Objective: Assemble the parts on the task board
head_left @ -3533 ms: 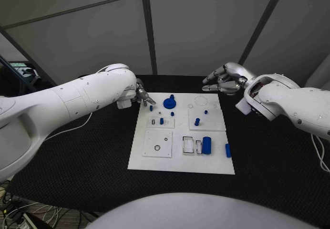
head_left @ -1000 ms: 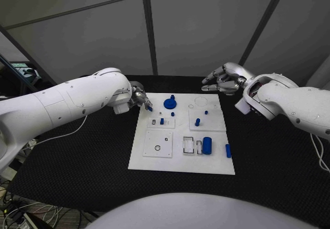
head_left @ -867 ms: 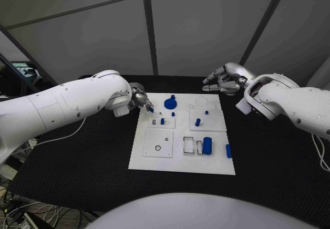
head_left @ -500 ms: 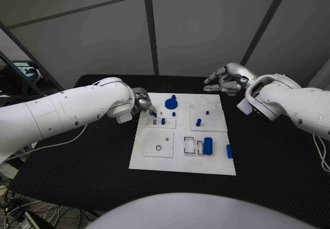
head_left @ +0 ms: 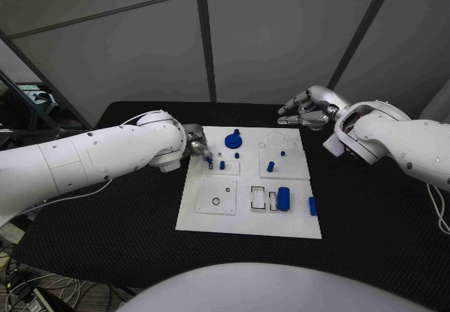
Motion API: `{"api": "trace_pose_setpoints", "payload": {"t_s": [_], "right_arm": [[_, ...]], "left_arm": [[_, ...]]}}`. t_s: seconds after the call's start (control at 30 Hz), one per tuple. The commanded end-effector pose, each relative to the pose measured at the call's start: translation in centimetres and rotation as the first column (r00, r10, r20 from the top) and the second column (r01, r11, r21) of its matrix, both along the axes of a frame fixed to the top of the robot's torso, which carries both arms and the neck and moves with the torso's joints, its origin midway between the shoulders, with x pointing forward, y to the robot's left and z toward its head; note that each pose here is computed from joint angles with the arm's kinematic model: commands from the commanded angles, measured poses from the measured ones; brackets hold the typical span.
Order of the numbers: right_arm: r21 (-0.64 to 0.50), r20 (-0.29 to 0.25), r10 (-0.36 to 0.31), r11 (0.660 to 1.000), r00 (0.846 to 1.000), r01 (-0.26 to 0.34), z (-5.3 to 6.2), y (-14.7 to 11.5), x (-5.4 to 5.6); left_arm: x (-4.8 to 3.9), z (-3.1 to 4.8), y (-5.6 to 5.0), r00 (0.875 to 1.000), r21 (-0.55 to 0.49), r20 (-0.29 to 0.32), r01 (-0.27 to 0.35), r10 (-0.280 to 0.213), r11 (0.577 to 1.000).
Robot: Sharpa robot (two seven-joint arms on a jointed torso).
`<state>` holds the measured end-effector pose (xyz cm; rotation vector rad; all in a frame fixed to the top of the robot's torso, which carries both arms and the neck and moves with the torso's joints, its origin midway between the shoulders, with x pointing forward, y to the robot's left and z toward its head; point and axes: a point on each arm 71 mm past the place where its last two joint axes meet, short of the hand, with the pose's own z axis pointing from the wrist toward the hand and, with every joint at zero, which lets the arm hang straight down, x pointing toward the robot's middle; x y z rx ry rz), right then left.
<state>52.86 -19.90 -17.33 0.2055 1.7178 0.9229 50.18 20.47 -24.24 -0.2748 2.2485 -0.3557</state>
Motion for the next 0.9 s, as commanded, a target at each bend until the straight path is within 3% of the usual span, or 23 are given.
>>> {"api": "trace_pose_setpoints", "payload": {"t_s": [0.03,0.9], "right_arm": [[-0.005,0.007,0.016,1.0,1.0,-0.016,0.1,0.2,0.0],[-0.007,0.007,0.017,1.0,1.0,-0.017,0.1,0.1,0.0]], "left_arm": [[-0.03,0.04,-0.1,1.0,0.045,0.02,0.01,-0.011,0.999],[-1.17,-0.8,-0.7,0.998,0.071,-0.036,0.05,-0.048,0.996]]}}
